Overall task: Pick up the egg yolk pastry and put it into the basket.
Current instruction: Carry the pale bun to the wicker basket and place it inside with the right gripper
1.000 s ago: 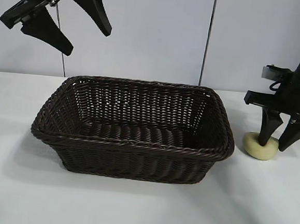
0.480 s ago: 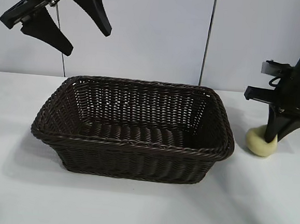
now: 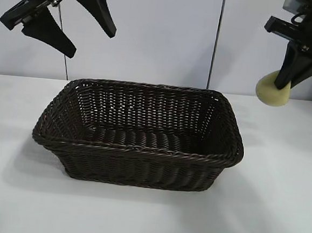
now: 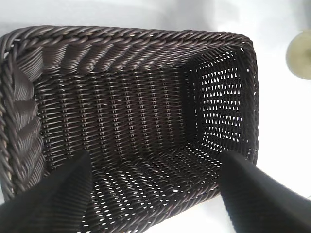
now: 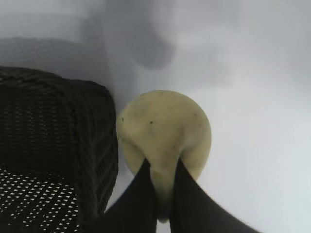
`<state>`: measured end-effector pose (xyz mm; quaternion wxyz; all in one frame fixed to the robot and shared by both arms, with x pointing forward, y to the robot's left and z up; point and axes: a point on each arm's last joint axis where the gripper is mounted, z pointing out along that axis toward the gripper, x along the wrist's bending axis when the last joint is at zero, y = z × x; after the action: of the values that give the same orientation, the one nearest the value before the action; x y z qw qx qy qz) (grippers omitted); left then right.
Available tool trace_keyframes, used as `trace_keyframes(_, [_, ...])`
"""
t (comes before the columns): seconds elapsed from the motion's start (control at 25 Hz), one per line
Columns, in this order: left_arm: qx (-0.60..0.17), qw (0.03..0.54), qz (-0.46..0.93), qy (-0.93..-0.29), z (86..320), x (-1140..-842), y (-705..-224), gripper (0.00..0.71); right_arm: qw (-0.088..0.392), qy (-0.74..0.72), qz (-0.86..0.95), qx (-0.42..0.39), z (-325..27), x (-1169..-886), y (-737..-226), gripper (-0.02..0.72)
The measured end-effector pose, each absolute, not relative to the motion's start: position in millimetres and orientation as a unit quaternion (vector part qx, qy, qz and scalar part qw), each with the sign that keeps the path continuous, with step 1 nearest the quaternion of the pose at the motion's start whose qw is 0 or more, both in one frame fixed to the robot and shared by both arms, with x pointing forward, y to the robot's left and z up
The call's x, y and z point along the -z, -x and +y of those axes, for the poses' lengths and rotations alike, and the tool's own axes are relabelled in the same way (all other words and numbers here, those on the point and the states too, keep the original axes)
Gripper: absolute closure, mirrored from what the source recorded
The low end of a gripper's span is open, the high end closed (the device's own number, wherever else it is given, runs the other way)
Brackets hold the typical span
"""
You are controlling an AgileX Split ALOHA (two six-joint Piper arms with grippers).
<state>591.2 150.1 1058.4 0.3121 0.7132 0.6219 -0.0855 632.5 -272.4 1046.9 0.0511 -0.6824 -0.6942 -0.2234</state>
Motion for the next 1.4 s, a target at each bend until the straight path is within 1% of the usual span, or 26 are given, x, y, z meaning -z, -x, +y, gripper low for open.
trace_keyframes(0.36, [0.086,0.311,0.622,-0.713,150,-1058,-591,0.178,0.103,0.663,-0.687,0.280,-260,-1054,-632,0.671])
trace_keyframes(0.56, [0.086,0.311,0.622,-0.713,150,-1058,-591,0.178,0.112,0.652,-0.691,0.293,-252,-1055,-632,0.671])
trace_keyframes(0.64, [0.086,0.311,0.622,-0.713,150,-1058,-591,0.178,0.114,0.643,-0.700,0.289,-242,-1055,-631,0.671])
trace_keyframes(0.76, [0.086,0.311,0.622,-0.713,150,-1058,-591,0.178,0.116,0.618,-0.723,0.286,-215,-1055,-627,0.671])
trace_keyframes(0.96, [0.086,0.311,0.622,-0.713,150,-1058,-591,0.178,0.092,0.579,-0.758,0.287,-170,-1054,-620,0.671])
trace_keyframes(1.04, [0.086,0.311,0.622,-0.713,150,-1058,-591,0.178,0.091,0.565,-0.771,0.278,-155,-1051,-615,0.671])
trace_keyframes(1.2, [0.086,0.311,0.622,-0.713,150,-1058,-591,0.178,0.089,0.544,-0.797,0.248,-132,-1037,-610,0.671])
trace_keyframes(1.4, [0.087,0.311,0.622,-0.714,150,-1058,-591,0.178,0.092,0.557,-0.794,0.225,-122,-1016,-614,0.671])
